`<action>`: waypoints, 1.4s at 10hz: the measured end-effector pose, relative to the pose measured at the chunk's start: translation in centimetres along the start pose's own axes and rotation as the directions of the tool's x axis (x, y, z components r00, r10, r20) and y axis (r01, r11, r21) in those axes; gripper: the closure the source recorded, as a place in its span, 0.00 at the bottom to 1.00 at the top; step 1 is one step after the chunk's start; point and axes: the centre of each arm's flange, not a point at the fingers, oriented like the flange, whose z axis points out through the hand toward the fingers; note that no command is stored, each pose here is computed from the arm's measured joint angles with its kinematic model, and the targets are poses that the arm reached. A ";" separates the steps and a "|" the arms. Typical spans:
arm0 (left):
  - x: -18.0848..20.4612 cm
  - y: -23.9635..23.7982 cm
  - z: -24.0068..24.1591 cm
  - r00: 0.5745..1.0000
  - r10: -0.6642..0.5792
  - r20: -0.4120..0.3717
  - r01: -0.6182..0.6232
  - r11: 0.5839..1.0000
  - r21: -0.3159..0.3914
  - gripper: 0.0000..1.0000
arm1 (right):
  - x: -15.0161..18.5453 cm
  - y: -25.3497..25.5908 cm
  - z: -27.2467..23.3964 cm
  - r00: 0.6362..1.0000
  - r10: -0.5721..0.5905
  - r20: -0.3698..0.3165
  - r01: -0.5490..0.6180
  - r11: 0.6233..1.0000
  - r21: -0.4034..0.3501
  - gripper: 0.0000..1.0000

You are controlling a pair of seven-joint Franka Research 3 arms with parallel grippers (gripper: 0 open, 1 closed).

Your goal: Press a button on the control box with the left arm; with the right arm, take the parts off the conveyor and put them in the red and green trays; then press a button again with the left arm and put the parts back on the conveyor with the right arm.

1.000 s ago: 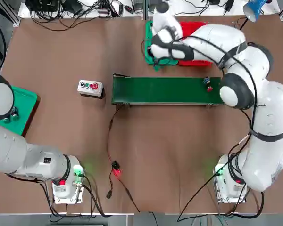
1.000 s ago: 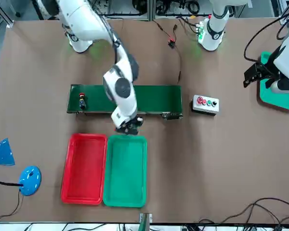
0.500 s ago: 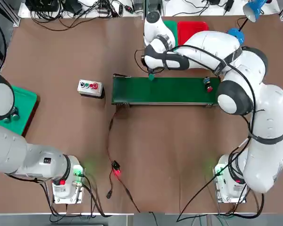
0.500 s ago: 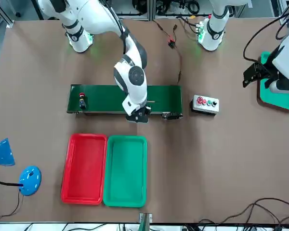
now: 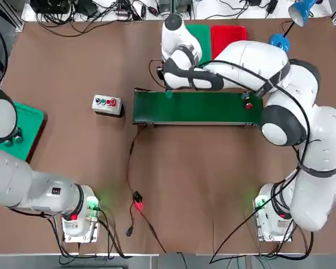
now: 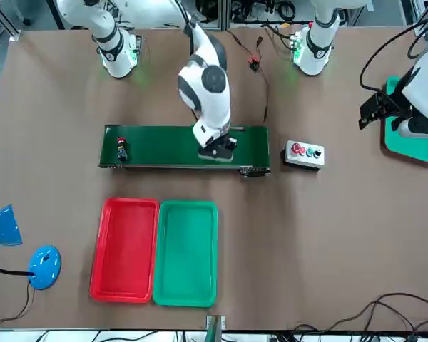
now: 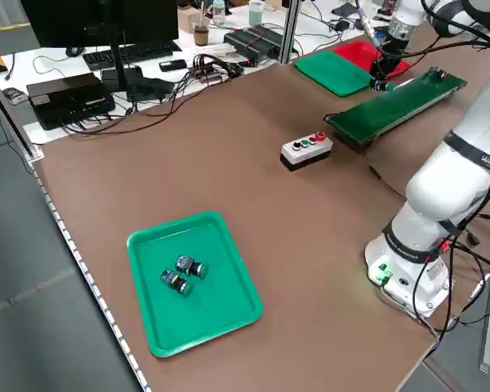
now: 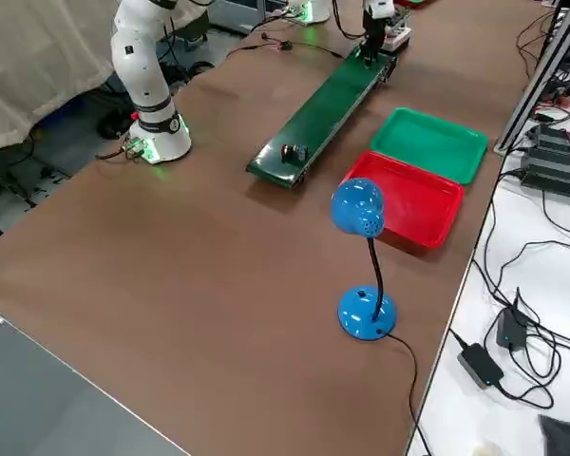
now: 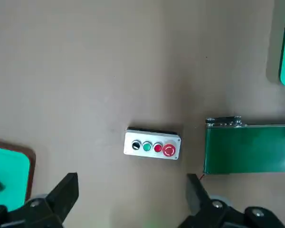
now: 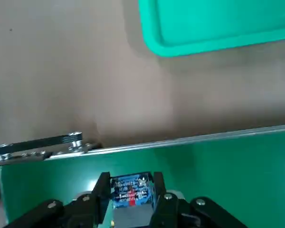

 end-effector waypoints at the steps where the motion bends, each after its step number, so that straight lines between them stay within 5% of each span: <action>1: 0.0 0.0 0.0 1.000 0.000 0.000 0.000 1.000 0.000 0.00 | -0.4 -0.2 0.2 1.000 -0.002 0.000 0.002 1.000 0.001 0.59; 14: 0.0 0.1 0.0 1.000 0.002 0.000 -0.002 1.000 0.000 0.00 | -1.3 2.5 5.7 0.995 -0.082 -0.062 0.077 0.995 -0.068 0.59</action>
